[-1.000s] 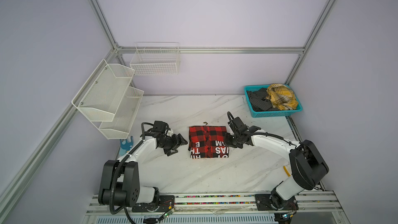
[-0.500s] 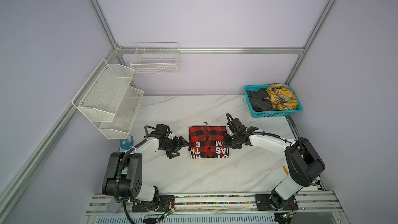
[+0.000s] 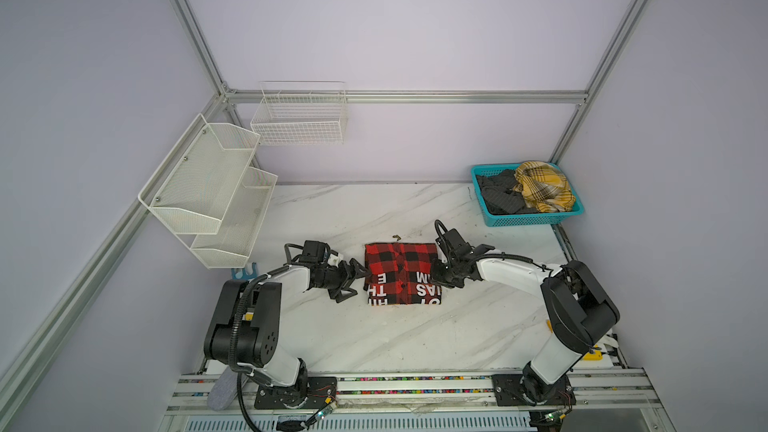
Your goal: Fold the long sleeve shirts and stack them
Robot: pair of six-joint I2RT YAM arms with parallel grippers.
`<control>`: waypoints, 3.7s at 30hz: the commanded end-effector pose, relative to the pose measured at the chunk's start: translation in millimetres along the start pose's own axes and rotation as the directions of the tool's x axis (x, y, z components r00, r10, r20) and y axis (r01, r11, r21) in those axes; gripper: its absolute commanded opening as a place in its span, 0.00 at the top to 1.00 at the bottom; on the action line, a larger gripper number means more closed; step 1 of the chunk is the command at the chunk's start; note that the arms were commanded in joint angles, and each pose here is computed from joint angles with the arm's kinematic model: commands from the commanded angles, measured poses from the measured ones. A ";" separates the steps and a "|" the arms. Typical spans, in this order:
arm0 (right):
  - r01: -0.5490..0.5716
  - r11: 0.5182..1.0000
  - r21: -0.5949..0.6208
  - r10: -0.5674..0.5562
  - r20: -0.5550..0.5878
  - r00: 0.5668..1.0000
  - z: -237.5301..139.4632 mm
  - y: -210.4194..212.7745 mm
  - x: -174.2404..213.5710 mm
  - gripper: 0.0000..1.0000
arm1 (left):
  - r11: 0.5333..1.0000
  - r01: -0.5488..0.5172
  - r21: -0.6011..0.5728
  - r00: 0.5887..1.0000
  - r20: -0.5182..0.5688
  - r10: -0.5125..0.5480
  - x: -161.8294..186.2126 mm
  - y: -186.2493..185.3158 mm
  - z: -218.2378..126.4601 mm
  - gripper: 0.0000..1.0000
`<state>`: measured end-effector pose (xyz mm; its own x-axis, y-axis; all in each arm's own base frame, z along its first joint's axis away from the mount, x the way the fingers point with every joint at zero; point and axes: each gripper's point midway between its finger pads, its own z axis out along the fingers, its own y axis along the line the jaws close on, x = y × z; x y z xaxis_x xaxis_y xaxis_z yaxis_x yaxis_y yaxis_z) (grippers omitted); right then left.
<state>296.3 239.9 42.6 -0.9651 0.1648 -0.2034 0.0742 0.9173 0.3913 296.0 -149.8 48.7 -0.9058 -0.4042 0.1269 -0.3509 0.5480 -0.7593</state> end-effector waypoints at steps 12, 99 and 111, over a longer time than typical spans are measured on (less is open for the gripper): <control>-0.013 0.998 0.058 0.017 -0.054 0.998 16.3 -21.3 16.3 0.76 | 0.981 0.073 -0.177 0.996 -0.043 -0.082 15.1 46.7 51.0 0.13; -0.157 0.968 -0.194 0.211 0.303 0.929 -134.5 -68.5 -74.0 0.67 | 0.301 -0.357 -0.884 0.813 -0.135 0.566 14.0 -131.2 61.8 0.18; 0.097 0.976 -0.196 -0.053 0.215 0.975 -118.8 26.7 -30.6 0.57 | 0.537 -0.233 -0.811 0.836 0.116 0.536 -3.4 -149.3 -67.4 0.21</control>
<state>310.3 171.6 167.7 -0.8603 0.2874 -0.4211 0.0097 0.8351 0.5501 342.7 -259.9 200.3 -0.9195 -0.0079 -0.3931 -0.0368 0.9971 0.0660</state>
